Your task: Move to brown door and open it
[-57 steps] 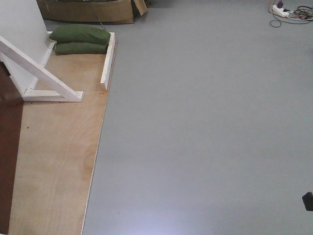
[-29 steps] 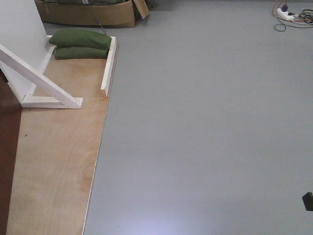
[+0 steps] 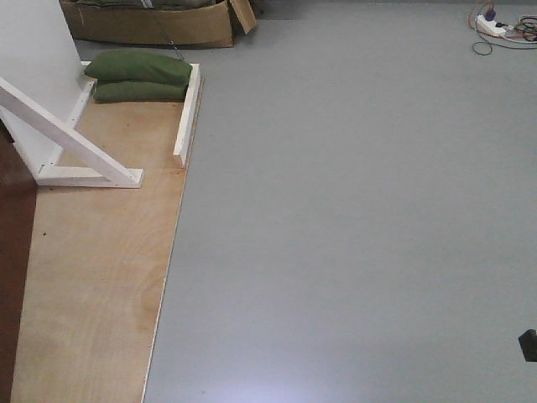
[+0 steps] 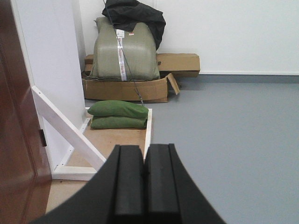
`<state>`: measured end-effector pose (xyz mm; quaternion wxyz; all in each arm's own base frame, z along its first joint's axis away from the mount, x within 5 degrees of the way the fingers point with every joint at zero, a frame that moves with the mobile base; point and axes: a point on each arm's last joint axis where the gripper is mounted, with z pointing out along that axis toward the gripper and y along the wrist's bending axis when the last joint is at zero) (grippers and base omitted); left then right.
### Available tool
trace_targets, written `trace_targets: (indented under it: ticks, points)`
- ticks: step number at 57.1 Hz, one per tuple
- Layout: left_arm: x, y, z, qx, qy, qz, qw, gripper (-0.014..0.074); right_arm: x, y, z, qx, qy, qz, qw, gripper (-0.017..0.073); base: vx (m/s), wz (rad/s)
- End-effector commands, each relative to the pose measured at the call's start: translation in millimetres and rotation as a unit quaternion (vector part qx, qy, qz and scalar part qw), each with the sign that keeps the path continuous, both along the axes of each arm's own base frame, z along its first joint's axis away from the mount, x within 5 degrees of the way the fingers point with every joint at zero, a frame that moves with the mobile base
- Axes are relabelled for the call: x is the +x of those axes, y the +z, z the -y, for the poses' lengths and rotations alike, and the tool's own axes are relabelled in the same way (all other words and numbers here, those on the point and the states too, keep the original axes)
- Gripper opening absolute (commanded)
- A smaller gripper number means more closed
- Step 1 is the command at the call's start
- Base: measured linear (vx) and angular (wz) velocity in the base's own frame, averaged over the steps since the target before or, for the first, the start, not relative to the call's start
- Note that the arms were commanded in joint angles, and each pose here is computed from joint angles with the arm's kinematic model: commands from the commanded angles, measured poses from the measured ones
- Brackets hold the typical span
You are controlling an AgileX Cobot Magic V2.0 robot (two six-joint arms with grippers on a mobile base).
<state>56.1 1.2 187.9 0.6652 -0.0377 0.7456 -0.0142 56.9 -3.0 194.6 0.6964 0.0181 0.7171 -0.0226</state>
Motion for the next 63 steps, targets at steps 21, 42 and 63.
trace_targets:
  ticks: [21,42,63]
  points:
    - [-2,17,-0.4,-0.003,0.003,0.058,0.998,-0.0003,-1,6,0,-0.008,-0.003,0.041,0.999,0.0,0.0,0.0]
    - [-10,55,0.5,-0.003,0.0,0.074,0.997,-0.0003,-1,6,0,-0.008,-0.003,0.041,0.999,0.0,0.0,0.0]
    - [21,177,-0.8,-0.002,0.0,0.103,0.995,-0.0003,-1,6,0,-0.008,-0.003,0.041,0.999,0.0,0.0,0.0]
